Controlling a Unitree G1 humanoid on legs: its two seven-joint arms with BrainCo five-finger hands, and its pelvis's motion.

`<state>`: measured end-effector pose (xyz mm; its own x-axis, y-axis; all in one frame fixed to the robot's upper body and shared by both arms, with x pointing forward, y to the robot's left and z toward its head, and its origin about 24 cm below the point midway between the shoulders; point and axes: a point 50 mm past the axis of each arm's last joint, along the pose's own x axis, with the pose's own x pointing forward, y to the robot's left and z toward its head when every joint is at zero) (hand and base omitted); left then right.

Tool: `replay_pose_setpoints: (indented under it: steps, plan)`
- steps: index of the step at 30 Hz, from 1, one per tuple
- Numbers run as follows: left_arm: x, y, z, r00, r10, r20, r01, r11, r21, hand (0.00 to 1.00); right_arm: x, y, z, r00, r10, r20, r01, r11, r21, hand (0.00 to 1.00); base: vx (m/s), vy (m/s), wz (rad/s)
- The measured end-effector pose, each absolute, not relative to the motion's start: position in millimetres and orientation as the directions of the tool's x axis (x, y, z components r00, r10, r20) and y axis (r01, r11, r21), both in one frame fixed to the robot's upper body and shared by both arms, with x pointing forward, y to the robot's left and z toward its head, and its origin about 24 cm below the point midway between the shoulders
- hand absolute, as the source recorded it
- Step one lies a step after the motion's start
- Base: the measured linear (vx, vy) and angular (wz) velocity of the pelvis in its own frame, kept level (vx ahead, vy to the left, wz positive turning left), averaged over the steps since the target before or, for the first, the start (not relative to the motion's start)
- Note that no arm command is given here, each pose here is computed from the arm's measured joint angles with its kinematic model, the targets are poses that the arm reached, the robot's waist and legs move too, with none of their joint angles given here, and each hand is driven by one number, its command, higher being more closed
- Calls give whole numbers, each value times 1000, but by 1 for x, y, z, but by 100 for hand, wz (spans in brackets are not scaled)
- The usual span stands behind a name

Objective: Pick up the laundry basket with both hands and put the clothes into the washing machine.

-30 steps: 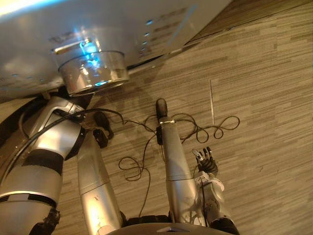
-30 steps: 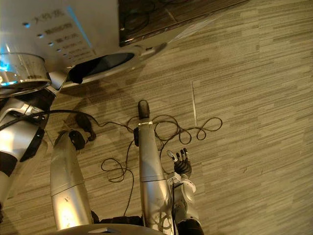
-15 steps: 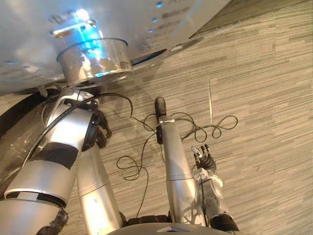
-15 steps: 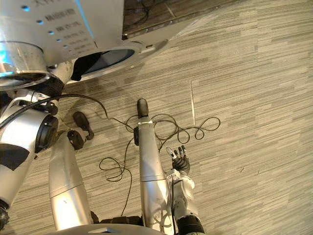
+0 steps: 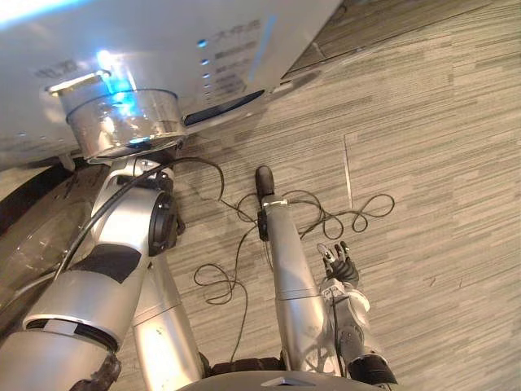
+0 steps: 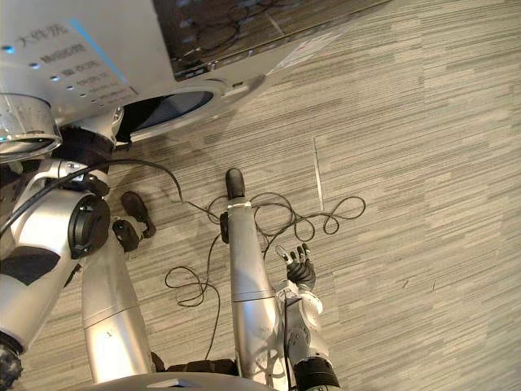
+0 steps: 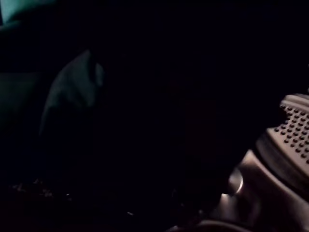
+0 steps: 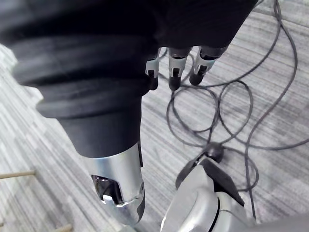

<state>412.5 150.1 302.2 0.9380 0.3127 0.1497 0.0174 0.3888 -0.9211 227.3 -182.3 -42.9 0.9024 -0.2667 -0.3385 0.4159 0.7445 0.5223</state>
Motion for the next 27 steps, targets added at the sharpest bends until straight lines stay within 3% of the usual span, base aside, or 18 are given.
replay_pose_setpoints:
  steps: [2, 7, 10, 13, 14, 19, 22, 27]
  plan:
    - [409, 153, 295, 929, 345, 137, 5, 357, -934, 0, 228, -181, -42, 908, -259, -330, 404, 753, 519, 0, 73, -10, -1]
    - [398, 170, 266, 890, 433, 145, -32, 377, -926, 0, 229, -181, -39, 915, -257, -312, 387, 778, 495, 0, 71, -14, 6]
    - [385, 174, 223, 867, 482, 123, -124, 449, -885, 0, 229, -183, -39, 912, -268, -311, 395, 776, 491, 0, 104, -28, 22]
    - [366, 167, 157, 851, 524, 29, -305, 539, -785, 0, 230, -188, -36, 908, -302, -292, 412, 772, 483, 0, 135, -48, 29]
    - [358, 161, 138, 861, 508, 36, -340, 626, -702, 0, 232, -189, -35, 904, -313, -290, 420, 778, 468, 0, 135, -69, 21]
    - [317, 130, 55, 861, 480, -166, -490, 699, -521, 0, 235, -190, -32, 902, -333, -275, 428, 775, 466, 0, 126, -60, 16]
    - [297, 121, 9, 881, 384, -275, -467, 796, -385, 0, 236, -185, -39, 892, -326, -313, 443, 769, 461, 0, 133, -59, 16]
    - [257, 110, -45, 896, 182, -405, -298, 923, -244, 0, 223, -175, -66, 849, -283, -447, 474, 782, 406, 0, 126, -26, 25]
